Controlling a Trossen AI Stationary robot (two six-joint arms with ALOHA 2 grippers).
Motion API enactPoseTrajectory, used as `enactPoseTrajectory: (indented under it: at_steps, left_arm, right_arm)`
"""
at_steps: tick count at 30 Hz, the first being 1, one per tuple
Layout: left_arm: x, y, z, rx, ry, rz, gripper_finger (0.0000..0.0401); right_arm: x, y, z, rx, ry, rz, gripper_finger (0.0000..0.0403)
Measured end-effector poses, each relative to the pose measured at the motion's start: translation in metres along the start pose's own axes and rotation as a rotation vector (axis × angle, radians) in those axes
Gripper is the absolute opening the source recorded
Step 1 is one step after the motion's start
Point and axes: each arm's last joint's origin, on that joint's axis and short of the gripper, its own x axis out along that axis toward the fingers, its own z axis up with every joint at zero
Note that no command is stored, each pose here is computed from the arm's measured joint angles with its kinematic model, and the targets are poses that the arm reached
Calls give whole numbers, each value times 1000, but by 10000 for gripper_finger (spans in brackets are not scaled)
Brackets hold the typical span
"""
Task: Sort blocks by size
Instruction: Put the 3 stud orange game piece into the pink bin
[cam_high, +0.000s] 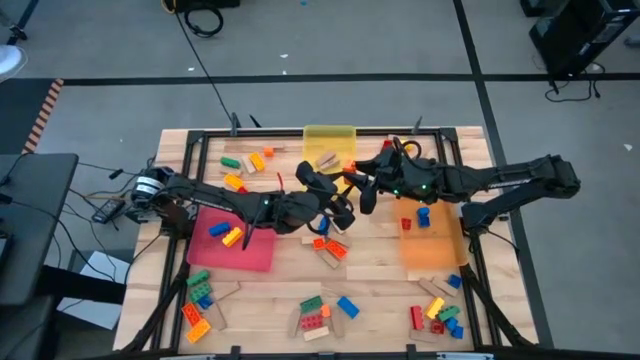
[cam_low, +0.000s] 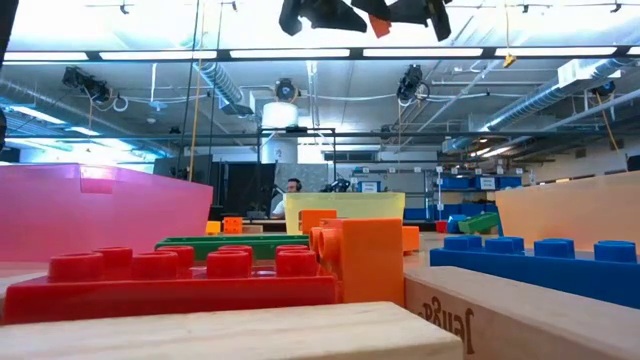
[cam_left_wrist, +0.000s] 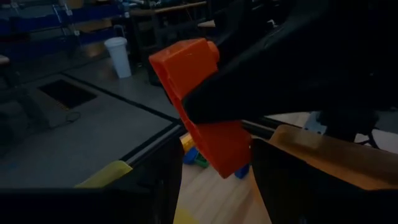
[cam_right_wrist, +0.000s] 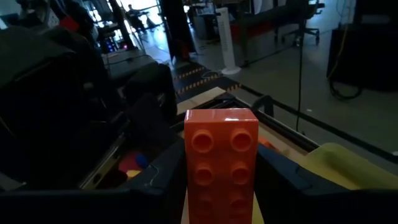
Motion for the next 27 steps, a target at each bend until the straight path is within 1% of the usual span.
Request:
enactPoseTrajectory:
  at_steps: [4, 8, 12, 16, 19, 27]
  left_arm:
    - [0, 0, 2, 13, -13, -8, 195]
    - [0, 0, 3, 31, -16, -14, 194]
    - [1, 1, 2, 37, -14, -12, 182]
    - [1, 1, 2, 73, -13, -17, 149]
    - [1, 1, 2, 79, -13, -12, 122]
    - [1, 1, 2, 88, -7, -13, 125]
  right_arm:
    - [0, 0, 1, -8, 6, 37, 161]
    - [3, -2, 3, -27, 28, 128, 161]
    - [3, -3, 3, -22, 29, 129, 162]
    - [3, -3, 3, -23, 30, 137, 162]
    - [3, -3, 3, -23, 30, 137, 164]
    - [3, -3, 2, -23, 46, 139, 167]
